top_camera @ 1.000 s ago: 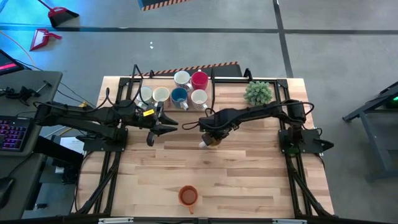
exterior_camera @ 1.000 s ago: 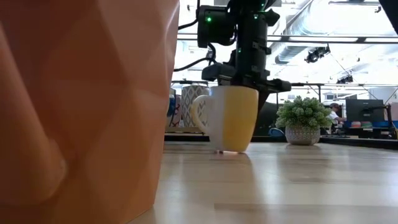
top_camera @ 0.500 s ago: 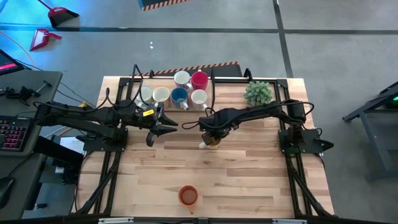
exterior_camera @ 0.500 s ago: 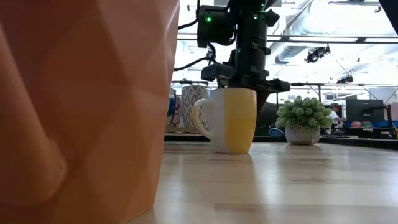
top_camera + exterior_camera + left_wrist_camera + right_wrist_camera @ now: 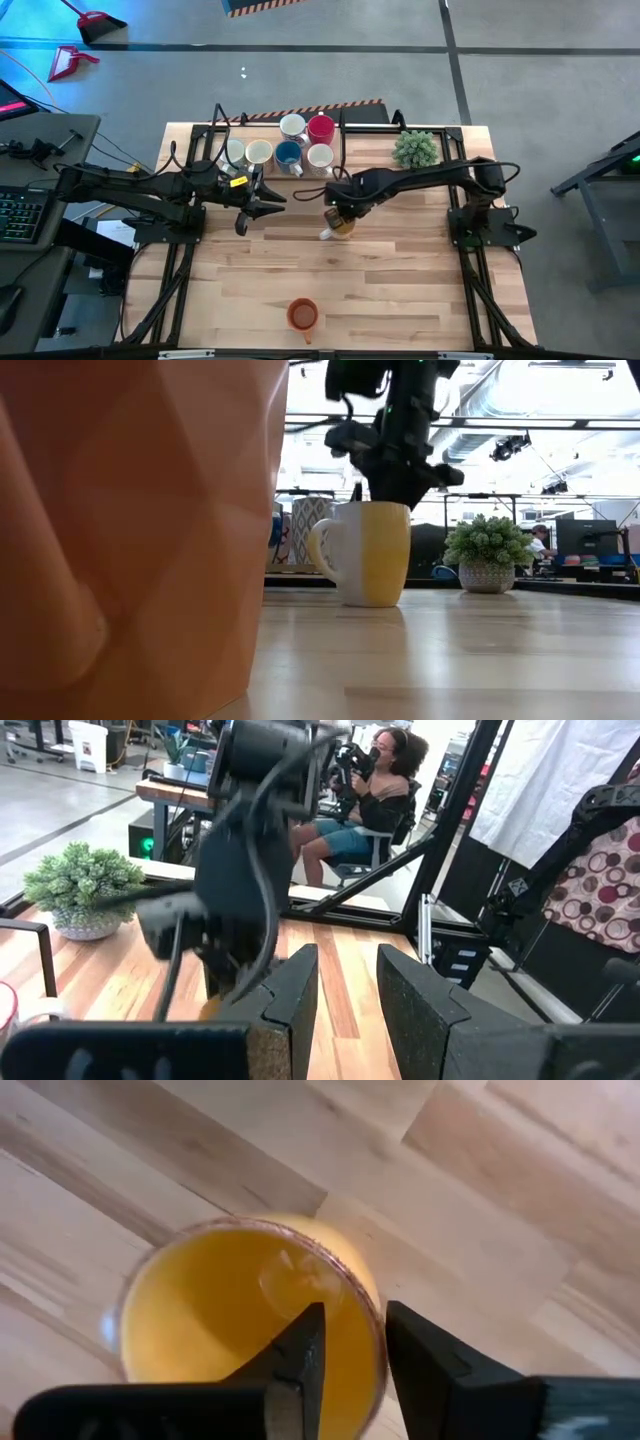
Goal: Place coffee mugs
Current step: Put the yellow mug on the shelf
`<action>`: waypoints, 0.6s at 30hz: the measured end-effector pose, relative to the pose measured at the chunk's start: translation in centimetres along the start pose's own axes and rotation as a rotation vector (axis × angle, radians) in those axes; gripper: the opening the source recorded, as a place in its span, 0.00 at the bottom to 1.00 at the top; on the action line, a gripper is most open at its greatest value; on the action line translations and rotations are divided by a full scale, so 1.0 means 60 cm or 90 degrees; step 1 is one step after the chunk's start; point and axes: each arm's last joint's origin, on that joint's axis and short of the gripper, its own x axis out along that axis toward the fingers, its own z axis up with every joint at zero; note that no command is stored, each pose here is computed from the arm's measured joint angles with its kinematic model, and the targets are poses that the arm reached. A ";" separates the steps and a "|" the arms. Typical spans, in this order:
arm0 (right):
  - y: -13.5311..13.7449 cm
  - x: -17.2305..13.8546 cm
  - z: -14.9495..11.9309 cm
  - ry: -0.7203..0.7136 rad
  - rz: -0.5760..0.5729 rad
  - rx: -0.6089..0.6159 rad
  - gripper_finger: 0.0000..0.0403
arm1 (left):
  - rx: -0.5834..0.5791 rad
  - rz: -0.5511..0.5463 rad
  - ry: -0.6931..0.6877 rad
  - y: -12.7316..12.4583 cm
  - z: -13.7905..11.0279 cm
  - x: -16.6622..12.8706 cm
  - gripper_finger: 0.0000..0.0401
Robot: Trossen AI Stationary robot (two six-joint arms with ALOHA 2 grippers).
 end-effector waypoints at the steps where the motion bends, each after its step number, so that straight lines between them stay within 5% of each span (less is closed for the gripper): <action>1: -0.001 -0.008 0.000 -0.008 0.003 0.000 0.21 | 0.000 0.000 0.000 0.000 0.000 0.000 0.23; 11: -0.007 -0.081 -0.012 -0.083 0.052 -0.059 0.21 | 0.005 0.001 0.002 0.001 0.000 0.000 0.23; 18: 0.020 -0.092 -0.034 -0.101 0.116 -0.172 0.21 | 0.017 0.004 0.004 0.001 -0.001 0.000 0.23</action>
